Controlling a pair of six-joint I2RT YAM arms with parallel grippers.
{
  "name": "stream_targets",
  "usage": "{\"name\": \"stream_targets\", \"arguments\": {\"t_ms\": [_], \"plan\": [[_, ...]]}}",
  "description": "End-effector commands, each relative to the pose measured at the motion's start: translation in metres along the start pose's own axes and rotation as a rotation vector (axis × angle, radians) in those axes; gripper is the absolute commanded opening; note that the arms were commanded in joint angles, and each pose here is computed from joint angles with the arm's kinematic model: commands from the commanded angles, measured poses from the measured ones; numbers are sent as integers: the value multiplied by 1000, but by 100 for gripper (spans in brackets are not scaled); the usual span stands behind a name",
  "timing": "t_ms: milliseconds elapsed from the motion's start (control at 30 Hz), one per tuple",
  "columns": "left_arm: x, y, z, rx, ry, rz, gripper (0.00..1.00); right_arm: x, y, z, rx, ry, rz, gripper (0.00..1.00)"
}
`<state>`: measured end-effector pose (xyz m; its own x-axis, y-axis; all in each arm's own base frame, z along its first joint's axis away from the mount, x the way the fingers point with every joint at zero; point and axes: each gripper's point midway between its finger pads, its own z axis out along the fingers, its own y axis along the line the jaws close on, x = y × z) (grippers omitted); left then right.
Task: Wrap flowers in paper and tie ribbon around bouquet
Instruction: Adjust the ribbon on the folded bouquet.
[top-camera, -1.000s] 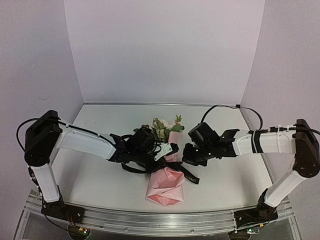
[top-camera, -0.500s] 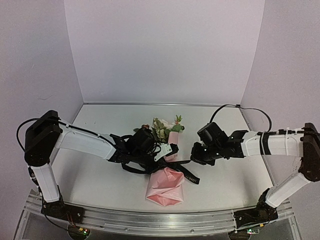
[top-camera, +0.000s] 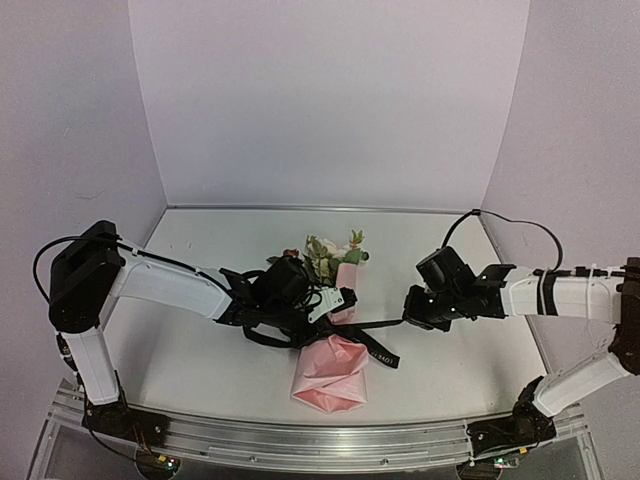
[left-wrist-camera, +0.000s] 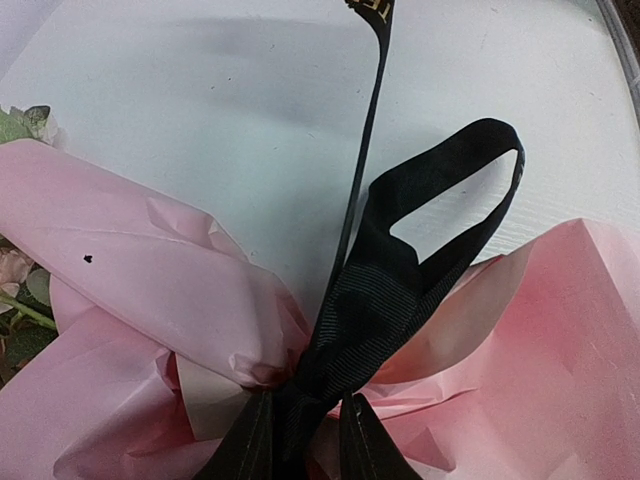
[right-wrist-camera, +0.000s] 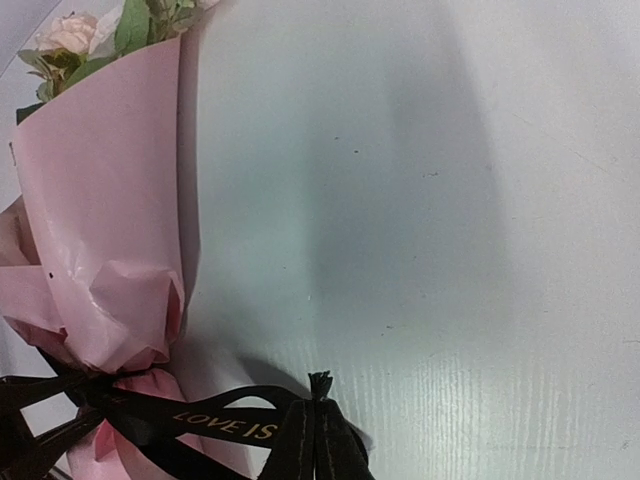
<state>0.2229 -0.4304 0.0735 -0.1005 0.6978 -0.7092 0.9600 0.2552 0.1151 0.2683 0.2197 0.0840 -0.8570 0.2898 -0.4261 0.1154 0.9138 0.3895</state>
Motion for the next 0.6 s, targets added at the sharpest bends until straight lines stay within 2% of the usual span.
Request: {"name": "stream_targets", "arguments": {"t_ms": [0, 333, 400, 567], "plan": [[5, -2, -2, 3, 14, 5, 24, -8, -22, -8, 54, -48, -5, 0], [0, 1, -6, -9, -4, -15, 25, -8, -42, -12, 95, -55, 0, 0], [-9, 8, -11, -33, -30, -49, 32, -7, -38, -12, 82, -42, 2, 0], [-50, 33, -51, -125, -155, -198, 57, -5, -32, -10, 62, -18, 3, 0]]}}
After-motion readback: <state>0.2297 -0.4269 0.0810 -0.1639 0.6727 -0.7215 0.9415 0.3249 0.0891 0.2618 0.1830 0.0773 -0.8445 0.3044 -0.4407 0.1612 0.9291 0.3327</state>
